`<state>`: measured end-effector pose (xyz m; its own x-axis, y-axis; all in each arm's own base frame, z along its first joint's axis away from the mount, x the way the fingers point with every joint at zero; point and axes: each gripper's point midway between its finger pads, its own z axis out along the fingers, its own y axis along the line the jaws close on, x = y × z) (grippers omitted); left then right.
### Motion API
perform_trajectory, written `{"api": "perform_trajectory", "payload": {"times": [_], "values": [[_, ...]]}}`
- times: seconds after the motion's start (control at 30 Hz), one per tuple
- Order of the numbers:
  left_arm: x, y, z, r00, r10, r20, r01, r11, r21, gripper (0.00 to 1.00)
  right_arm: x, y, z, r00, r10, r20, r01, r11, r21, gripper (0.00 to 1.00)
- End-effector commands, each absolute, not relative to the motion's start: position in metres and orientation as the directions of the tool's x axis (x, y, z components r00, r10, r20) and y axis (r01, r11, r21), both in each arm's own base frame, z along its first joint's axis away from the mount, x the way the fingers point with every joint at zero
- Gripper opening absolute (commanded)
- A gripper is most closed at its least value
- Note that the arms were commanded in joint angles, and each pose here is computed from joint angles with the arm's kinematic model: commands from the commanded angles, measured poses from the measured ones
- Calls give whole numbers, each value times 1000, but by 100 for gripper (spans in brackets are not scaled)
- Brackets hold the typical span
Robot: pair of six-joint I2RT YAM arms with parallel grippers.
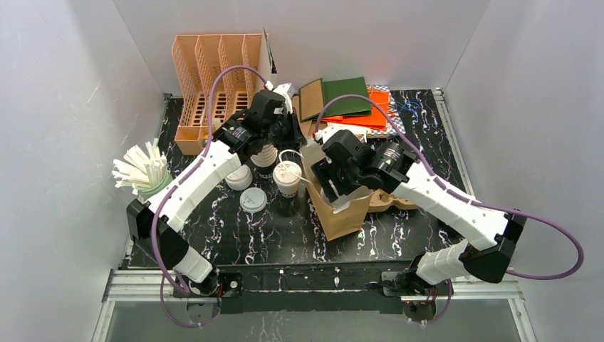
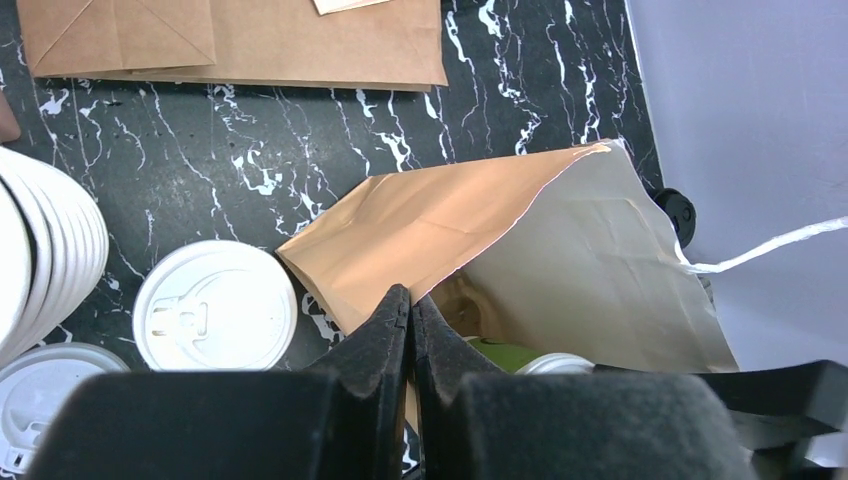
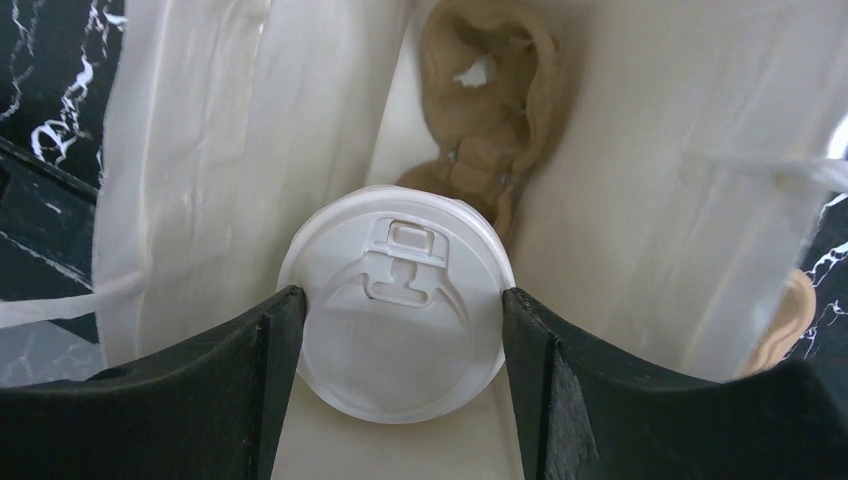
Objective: Pack the takeout coffee
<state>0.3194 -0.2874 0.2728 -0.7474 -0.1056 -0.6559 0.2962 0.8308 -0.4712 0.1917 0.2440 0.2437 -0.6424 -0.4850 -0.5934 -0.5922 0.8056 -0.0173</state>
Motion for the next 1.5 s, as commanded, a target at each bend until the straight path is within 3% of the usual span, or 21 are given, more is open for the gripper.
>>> {"api": "perform_trajectory", "payload": {"times": [0.0,0.6,1.2,1.3,1.47], "values": [[313,-292,297,-714,-106,-692,360,792,-493,2,188,245,238,-633,-491,-599,-616,788,5,46],[308,-299,305,-669,-89,-738,393,800,-453,2,177,230,196,-740,-467,-484,-548,836,31,45],[302,-298,302,-676,-85,-732,399,793,-461,3,176,224,163,-758,-394,-520,-490,870,55,43],[305,-293,306,-644,-63,-762,420,804,-421,16,182,226,171,-740,-392,-546,-493,869,46,42],[316,-281,322,-554,46,-831,495,821,-285,57,202,228,201,-647,-424,-633,-531,847,-25,43]]}}
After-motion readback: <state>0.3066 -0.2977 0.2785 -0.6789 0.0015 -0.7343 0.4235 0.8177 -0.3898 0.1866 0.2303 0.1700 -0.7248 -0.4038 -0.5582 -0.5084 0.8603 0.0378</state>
